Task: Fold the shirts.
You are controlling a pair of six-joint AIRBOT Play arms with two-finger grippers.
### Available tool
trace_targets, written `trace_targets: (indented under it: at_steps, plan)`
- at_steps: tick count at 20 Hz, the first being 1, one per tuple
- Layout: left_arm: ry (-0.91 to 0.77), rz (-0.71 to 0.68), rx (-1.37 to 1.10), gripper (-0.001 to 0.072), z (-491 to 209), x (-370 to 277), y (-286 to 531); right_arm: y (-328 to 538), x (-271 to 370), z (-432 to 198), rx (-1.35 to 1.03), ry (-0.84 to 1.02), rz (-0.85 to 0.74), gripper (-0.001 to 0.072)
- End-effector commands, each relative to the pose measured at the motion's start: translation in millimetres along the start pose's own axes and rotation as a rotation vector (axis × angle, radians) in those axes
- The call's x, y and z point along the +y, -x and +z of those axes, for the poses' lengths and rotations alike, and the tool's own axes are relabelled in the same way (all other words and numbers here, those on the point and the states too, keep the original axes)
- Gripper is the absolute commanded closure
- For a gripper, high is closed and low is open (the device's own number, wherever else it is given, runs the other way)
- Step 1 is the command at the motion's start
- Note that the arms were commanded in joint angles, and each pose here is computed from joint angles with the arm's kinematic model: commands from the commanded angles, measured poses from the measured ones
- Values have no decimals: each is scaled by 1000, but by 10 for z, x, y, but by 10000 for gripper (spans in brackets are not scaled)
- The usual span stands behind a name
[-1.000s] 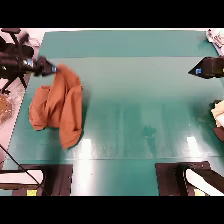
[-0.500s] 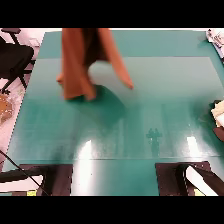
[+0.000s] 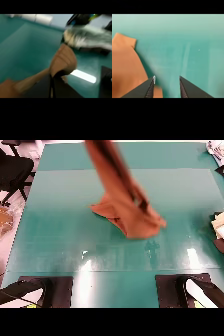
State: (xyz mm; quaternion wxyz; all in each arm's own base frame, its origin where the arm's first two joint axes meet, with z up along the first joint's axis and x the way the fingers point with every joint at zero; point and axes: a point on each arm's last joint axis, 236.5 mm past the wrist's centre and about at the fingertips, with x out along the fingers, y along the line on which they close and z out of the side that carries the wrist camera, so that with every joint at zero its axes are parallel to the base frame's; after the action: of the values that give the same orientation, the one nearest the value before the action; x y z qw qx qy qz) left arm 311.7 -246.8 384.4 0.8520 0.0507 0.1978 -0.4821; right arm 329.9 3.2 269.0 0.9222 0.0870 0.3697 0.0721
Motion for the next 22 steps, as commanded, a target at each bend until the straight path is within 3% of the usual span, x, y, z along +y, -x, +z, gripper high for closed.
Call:
trace_targets:
  at_steps: [1, 3, 4, 9, 11, 12, 13, 14, 15, 16, 22]
  plan:
    - [191, 764, 479, 689, -1211, 1425, 911, -271, 29, -314, 107, -6, 31, 333]
    - [262, 988, 531, 689, -1342, 1670, 1347, -587, -58, -745, 231, -61, 44, 333]
    - [280, 1027, 538, 689, -1365, 1700, 1422, -740, -61, -992, 296, -97, 65, 333]
    - [350, 1037, 631, 689, -1673, 1717, 1360, -1263, 85, -1727, 426, -278, 185, 341]
    - [372, 1019, 740, 689, -2017, 1737, 1236, -1461, 225, -1782, 413, -393, 263, 497]
    - [373, 1006, 792, 689, -2200, 1759, 1160, -1548, 302, -1790, 417, -455, 307, 496]
    - [377, 999, 830, 689, -2366, 1783, 1086, -1629, 392, -1785, 421, -495, 366, 479]
    - [375, 991, 855, 689, -2496, 1808, 1019, -1706, 500, -1797, 441, -523, 433, 354]
    - [371, 981, 877, 689, -2620, 1828, 954, -1790, 599, -1833, 472, -547, 477, 156]
    - [366, 972, 896, 689, -2717, 1840, 910, -1883, 741, -1900, 511, -553, 517, 77]
    - [337, 947, 935, 688, -2883, 1854, 842, -2158, 1852, -2828, 782, -359, 586, 93]
